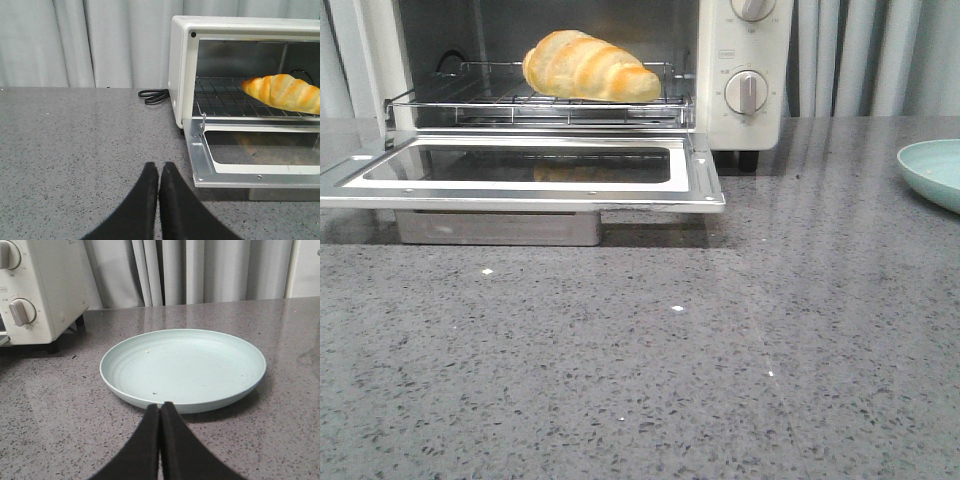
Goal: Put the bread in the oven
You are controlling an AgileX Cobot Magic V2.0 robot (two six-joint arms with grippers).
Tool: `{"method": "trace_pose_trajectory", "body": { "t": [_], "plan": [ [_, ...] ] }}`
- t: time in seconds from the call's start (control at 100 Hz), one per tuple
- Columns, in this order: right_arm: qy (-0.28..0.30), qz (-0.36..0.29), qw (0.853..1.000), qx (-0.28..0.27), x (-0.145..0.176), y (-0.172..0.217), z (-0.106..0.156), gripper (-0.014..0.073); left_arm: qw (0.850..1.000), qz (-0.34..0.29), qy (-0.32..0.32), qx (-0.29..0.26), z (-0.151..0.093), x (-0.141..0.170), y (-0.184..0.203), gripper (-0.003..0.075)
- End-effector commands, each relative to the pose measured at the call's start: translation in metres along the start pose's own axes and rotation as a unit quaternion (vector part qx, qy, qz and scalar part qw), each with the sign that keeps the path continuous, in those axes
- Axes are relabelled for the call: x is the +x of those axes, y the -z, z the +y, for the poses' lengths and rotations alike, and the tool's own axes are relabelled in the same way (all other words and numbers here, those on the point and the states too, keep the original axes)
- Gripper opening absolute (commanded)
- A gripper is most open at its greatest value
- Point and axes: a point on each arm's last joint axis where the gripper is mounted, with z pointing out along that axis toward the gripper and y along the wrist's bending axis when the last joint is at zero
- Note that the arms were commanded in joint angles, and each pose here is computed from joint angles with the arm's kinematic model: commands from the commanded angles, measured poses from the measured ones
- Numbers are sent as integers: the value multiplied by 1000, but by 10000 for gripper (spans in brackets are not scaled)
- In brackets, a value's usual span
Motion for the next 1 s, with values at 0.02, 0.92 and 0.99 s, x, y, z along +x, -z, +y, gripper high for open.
{"method": "trace_pose_trajectory", "body": {
  "t": [0.02,0.92,0.99],
  "plan": [
    [13,-30,999,0,2,0,0,-53,998,-63,4,3,-1,-15,8,-21],
    [59,86,995,-4,23,2,0,-53,998,-63,4,3,-1,-15,8,-21],
    [53,99,994,-5,25,2,0,-53,998,-63,4,3,-1,-15,8,-21]
  ]
}}
